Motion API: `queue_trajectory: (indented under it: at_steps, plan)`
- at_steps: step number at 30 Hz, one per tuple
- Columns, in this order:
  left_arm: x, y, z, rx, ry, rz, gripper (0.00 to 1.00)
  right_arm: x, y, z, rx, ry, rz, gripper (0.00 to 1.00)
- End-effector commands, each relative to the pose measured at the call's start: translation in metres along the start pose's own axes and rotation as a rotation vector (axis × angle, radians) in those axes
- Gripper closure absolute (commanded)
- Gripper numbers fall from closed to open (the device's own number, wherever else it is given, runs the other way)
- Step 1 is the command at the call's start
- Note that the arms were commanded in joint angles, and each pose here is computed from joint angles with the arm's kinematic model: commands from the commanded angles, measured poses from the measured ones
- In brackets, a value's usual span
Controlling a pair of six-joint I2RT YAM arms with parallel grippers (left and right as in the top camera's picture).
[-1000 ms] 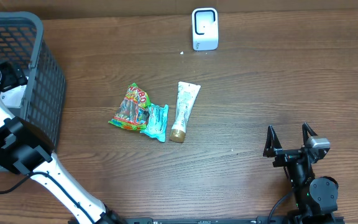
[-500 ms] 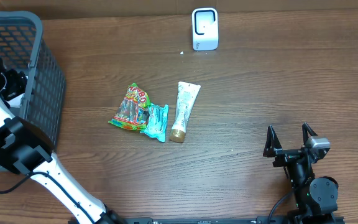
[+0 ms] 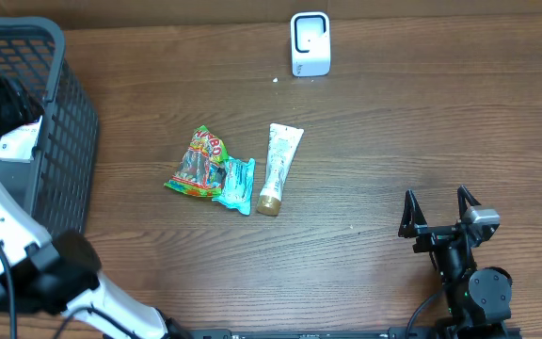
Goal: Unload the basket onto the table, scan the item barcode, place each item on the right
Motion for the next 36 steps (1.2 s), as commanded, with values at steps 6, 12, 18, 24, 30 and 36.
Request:
queue_trajectory:
  at_steps: [6, 12, 18, 24, 30, 36]
  plan:
    - [0.028, 0.037, 0.038, -0.055, 0.048, 0.101, 0.42, 0.000, 0.002, 0.000, -0.004, 0.002, -0.002, 0.00]
    - [0.004, 0.057, 0.044, -0.076, 0.061, -0.070, 0.36, 0.000, 0.002, 0.000, -0.004, 0.002, -0.002, 0.00]
    - [-0.017, 0.072, 0.018, -0.001, 0.135, -0.139, 0.24, 0.000, 0.002, 0.000, -0.004, 0.002, -0.002, 0.00]
    - [-0.036, 0.058, 0.034, -0.031, 0.106, -0.276, 0.19, 0.000, 0.002, 0.000, -0.004, 0.002, -0.002, 0.00]
    - [-0.015, 0.027, 0.069, -0.152, 0.041, -0.315, 0.18, 0.000, 0.002, 0.000, -0.004, 0.002, -0.002, 0.00]
    - [0.040, -0.001, 0.085, -0.178, 0.039, -0.247, 0.15, 0.000, 0.002, 0.000, -0.004, 0.002, -0.002, 0.00]
Point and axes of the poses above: each gripper's point midway between its finger pads, its own x axis out along the fingers, its own z axis along the line the jaws close on, y = z × x, the point moved 6 cm from there along -x, back along the fingers, and after that the axes turned 13 degrees about -x, right-handed, at the moved point
